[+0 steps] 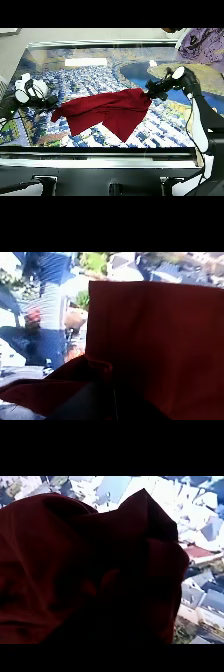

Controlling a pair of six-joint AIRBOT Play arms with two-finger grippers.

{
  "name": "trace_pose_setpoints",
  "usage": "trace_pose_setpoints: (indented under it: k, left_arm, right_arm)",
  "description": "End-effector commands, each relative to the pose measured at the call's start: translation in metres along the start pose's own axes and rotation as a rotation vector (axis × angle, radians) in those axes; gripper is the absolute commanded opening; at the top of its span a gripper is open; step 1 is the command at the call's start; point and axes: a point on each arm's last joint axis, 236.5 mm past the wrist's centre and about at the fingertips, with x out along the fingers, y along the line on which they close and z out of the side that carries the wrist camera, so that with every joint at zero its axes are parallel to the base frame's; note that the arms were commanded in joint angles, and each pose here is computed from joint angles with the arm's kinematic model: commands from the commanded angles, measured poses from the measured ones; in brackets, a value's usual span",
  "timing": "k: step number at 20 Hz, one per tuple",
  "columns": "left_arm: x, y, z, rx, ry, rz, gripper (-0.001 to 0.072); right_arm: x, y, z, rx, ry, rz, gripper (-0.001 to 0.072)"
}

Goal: Fold the clothes and pants, and hang the long-sleeved shirts on hangers.

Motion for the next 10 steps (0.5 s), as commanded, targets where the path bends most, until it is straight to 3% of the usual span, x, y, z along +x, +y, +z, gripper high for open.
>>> trace_pose_setpoints:
  k: [1,2,4,5,7,8,9,10]
  left_arm:
    - [0.024,0.006,-0.001,-0.023,0.017,0.014,0.0017]
    - [0.023,0.005,0.0,-0.023,0.012,0.013,0.0017]
    - [0.023,0.005,0.0,-0.023,0.013,0.013,0.0017]
    - [0.022,0.006,0.001,-0.025,0.012,0.013,0.0017]
    - [0.02,0.006,0.002,-0.018,0.006,0.012,0.0017]
    - [0.019,0.006,0.003,-0.017,0.003,0.011,0.0017]
    - [0.018,0.007,0.004,-0.021,0.001,0.011,0.0017]
    - [0.018,0.007,0.003,-0.023,0.004,0.012,0.0017]
  right_arm:
    - [0.027,0.002,0.009,0.05,-0.001,0.046,0.0031]
    - [0.023,0.004,0.011,0.046,-0.013,0.05,0.0038]
    - [0.011,0.005,0.01,0.041,-0.013,0.054,0.0224]
    - [-0.001,0.004,0.009,0.023,-0.011,0.055,0.0276]
    - [-0.039,-0.003,0.012,-0.058,-0.031,0.064,0.0313]
    - [-0.065,-0.011,0.013,-0.099,-0.048,0.063,0.0379]
    - [-0.091,-0.023,0.013,-0.132,-0.058,0.052,0.0513]
    - [-0.113,-0.039,0.01,-0.15,-0.06,0.032,0.0553]
